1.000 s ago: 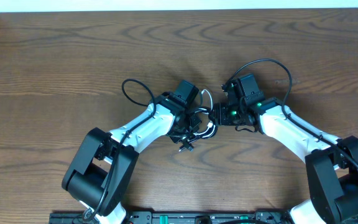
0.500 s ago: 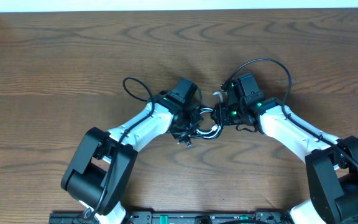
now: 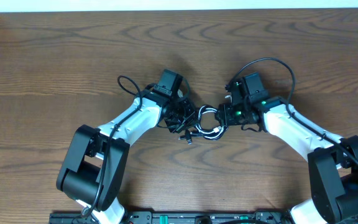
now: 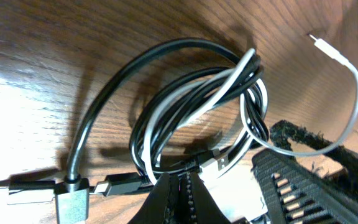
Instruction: Untangle cables
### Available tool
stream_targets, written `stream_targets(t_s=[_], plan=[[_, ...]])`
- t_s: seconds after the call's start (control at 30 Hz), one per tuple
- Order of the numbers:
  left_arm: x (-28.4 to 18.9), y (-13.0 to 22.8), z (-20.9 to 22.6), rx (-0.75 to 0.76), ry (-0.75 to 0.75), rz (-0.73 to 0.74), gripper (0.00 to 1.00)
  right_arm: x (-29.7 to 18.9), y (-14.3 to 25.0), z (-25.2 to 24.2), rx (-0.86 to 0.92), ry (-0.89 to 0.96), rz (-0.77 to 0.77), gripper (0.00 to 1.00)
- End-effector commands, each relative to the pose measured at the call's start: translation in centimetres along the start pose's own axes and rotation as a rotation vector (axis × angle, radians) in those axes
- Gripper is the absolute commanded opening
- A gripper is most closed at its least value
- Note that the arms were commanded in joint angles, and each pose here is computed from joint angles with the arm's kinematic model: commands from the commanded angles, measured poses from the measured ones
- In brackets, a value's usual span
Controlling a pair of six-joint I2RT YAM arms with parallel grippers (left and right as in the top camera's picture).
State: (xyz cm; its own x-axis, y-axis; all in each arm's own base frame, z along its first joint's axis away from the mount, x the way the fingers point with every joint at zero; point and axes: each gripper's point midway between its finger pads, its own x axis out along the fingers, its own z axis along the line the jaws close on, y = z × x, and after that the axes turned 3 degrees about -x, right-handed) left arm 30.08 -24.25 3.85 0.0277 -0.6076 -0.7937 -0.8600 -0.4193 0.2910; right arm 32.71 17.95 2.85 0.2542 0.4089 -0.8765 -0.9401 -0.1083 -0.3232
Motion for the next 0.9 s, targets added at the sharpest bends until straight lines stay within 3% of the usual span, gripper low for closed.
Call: stream_targets(t_s=[0.0,0.03,0.13,0.23,0.6,0.8,0.87], plan=[[0.2,0.0,0.7,0.021,-0.001,0.026,0.08,-0.3,-0.6,-0.6,0.005,0.01,-0.009,0.55],[0.2,0.2,0.6,0.027,0.007,0.038,0.09,-0.3,-0.5,-0.7,0.006,0.011,-0.007,0.55],[0.2,0.9,0.8,0.035,0.004,0.07,0.28,-0.3,-0.3,-0.7,0.008,0.013,0.001,0.55],[0.5,1.4,1.8,0.028,-0.054,0.062,0.41,-0.3,-0.2,-0.7,0.009,0.014,0.006,0.52],[2.5,1.6,3.3,-0.036,-0.22,-0.116,0.41,-0.3,0.4,-1.1,0.017,0.031,0.029,0.5],[4.2,1.5,3.5,-0.03,-0.231,-0.131,0.41,-0.3,0.6,-1.1,-0.025,0.033,0.039,0.5],[4.7,1.4,4.0,-0.056,-0.246,-0.126,0.37,-0.3,0.7,-1.1,-0.025,0.033,0.04,0.5]])
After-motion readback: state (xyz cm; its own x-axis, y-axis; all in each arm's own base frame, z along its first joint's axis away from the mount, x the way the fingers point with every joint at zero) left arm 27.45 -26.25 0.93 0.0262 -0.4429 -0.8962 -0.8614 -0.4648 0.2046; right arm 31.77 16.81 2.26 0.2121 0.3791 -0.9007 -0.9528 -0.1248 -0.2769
